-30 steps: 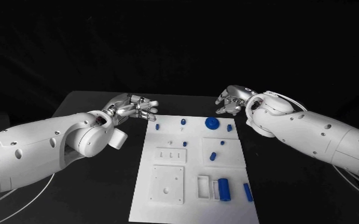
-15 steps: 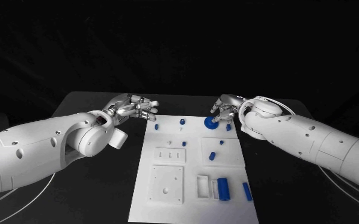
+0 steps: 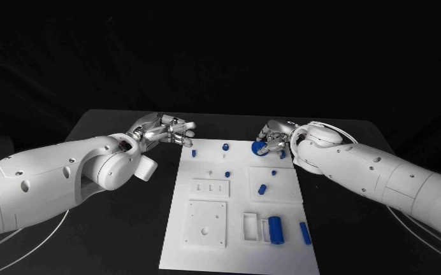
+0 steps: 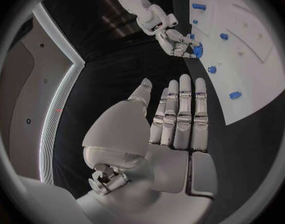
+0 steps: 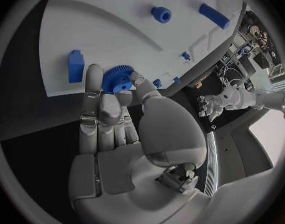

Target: Assemble the parts on the task board

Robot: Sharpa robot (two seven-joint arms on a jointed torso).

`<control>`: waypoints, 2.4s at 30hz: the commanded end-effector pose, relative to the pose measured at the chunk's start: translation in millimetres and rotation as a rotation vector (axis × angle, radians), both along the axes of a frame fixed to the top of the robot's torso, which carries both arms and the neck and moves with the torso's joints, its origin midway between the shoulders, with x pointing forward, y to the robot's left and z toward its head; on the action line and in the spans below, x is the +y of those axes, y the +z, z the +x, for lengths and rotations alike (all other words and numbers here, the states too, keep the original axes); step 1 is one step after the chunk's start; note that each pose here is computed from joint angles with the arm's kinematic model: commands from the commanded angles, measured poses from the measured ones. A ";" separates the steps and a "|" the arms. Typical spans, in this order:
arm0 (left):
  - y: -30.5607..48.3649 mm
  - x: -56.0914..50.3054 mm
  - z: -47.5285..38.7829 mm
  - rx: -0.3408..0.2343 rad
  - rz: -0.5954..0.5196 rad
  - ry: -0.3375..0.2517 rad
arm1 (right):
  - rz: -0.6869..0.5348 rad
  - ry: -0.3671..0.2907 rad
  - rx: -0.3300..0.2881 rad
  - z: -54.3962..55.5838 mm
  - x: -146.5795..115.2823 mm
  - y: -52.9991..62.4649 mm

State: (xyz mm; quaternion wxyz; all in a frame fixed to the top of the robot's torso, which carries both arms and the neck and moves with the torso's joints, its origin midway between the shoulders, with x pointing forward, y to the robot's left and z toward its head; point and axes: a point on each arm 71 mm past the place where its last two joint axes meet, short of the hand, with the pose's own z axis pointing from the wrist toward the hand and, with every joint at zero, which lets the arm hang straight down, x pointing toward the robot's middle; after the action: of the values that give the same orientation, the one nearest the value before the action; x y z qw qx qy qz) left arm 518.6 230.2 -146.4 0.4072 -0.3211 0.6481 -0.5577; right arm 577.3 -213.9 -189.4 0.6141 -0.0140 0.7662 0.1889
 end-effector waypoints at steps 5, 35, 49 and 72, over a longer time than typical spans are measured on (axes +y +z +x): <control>1.0 -1.8 -0.8 -0.006 -0.008 -0.020 | -0.017 0.015 0.011 -2.5 -1.1 -4.1; 0.5 -0.2 0.4 -0.004 -0.005 -0.017 | 0.001 0.013 -0.031 -3.7 -9.3 -3.2; 0.2 -0.3 0.6 -0.001 -0.004 -0.018 | -0.020 0.029 -0.028 -4.3 -7.2 -4.3; -0.3 0.0 1.5 0.002 0.000 -0.015 | -0.018 0.025 -0.045 -4.5 -6.0 -5.4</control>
State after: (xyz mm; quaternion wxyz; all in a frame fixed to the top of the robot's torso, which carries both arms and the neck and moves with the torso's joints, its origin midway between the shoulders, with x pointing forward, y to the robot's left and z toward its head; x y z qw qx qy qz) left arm 520.7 232.8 -147.2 0.4088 -0.3232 0.6490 -0.5543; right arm 573.7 -221.2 -193.0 0.6252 -0.0263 0.7558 0.1927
